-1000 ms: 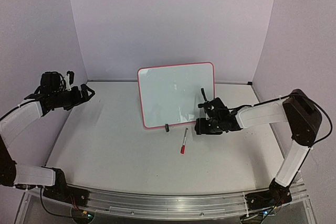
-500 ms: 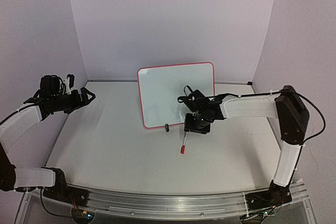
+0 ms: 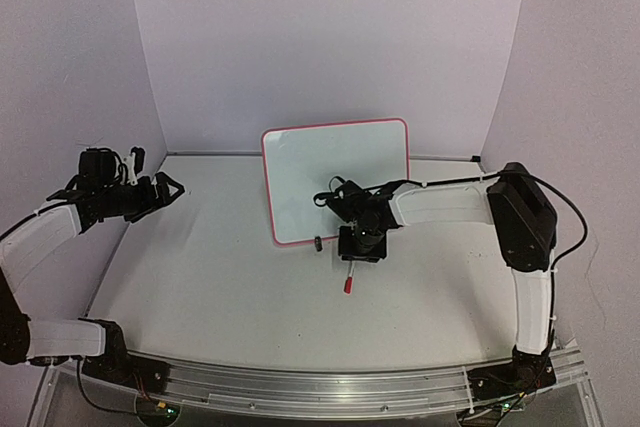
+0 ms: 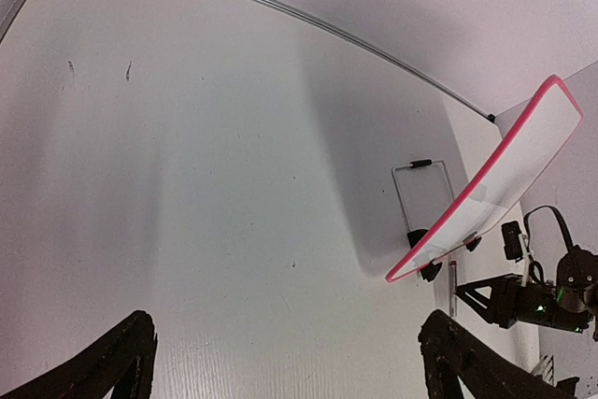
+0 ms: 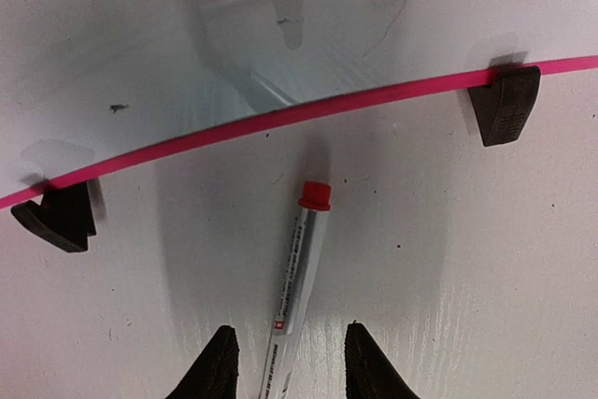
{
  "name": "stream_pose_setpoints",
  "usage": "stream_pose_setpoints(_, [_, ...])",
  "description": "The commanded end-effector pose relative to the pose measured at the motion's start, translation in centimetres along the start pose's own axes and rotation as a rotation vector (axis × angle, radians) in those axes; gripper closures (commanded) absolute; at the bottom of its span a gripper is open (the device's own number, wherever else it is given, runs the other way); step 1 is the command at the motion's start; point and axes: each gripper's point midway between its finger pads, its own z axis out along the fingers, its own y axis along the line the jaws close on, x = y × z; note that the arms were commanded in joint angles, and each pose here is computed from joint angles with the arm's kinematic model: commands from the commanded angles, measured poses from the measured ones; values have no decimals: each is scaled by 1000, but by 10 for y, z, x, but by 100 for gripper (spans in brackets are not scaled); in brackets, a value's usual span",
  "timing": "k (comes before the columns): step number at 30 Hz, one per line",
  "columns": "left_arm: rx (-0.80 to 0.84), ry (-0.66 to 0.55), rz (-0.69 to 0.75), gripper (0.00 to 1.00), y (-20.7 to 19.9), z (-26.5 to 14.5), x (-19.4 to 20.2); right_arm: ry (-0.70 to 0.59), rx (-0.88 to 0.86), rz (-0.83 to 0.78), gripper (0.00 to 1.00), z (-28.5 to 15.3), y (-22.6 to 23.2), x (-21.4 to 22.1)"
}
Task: Write a sentence on the whiteboard
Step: Pick up the whiteboard marker from the center of the board.
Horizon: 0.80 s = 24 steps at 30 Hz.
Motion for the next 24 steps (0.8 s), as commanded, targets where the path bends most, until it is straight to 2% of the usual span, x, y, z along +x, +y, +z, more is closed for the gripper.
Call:
stream_pose_setpoints(1, [44,-36,14,2,-12,-4,-7,-11,62,6,66,4,-5,-1])
stream_pose_setpoints(8, [6,-27,22,3,-7,-3,-1,2,70,12,79,12,-4,1])
stream_pose_setpoints(12, [-18,3,69,4,-13,3,7,12,73,11,80,17,-3,4])
stream_pose_setpoints(16, [-5,20,138,4,-33,9,16,19,78,30,91,18,-5,6])
stream_pose_setpoints(18, [33,7,180,4,-50,9,20,9,71,50,100,11,-6,4])
stream_pose_setpoints(22, [148,-25,219,6,-85,7,25,-60,7,92,100,-23,4,-15])
stream_pose_setpoints(24, [240,-54,239,6,-115,1,29,-132,-81,118,100,-59,16,-30])
